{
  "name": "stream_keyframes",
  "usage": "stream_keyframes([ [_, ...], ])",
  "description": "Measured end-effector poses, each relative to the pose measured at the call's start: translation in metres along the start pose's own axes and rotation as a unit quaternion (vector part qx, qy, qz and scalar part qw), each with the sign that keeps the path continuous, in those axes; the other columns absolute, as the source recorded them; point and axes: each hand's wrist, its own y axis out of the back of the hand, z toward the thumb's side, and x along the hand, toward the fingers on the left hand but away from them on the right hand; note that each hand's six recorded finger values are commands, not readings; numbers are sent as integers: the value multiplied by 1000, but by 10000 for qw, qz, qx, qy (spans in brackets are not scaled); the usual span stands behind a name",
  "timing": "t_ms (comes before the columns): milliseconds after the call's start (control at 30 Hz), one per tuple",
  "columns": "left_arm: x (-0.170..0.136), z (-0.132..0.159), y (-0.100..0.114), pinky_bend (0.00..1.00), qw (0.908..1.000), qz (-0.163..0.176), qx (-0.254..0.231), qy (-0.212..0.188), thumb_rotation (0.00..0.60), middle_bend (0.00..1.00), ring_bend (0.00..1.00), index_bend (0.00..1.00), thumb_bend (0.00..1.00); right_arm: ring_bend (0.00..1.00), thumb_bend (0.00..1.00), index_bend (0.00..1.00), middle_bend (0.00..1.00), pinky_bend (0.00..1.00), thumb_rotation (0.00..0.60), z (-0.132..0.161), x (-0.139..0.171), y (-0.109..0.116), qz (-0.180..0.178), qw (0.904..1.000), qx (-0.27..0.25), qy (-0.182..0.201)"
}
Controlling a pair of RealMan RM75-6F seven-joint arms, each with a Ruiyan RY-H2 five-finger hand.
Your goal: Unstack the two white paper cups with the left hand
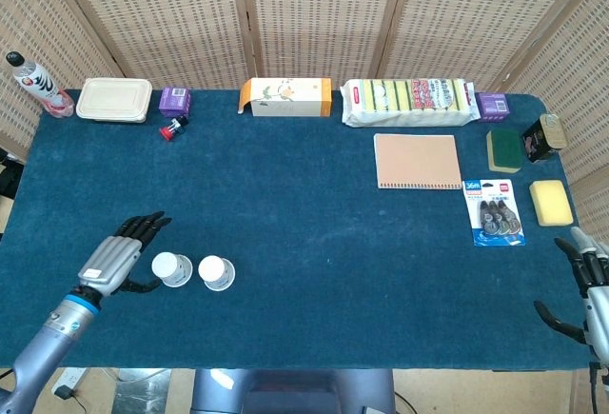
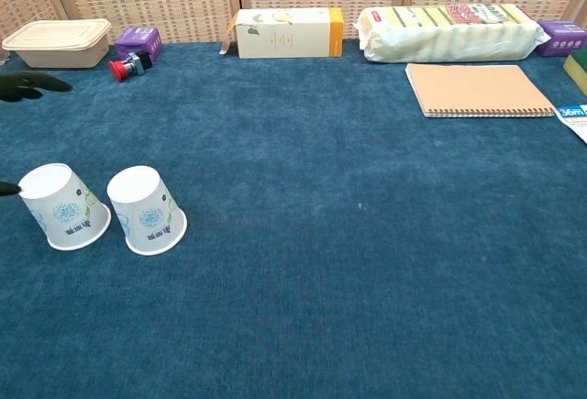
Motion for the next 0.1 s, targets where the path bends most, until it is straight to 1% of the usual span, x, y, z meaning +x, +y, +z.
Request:
stream_keyframes([
  [100,-12,-14,8,17,9991,377,127,166,600,0,0,0,179,0,281,79,0,0,600,0,0,-1,4,10000,18,2],
])
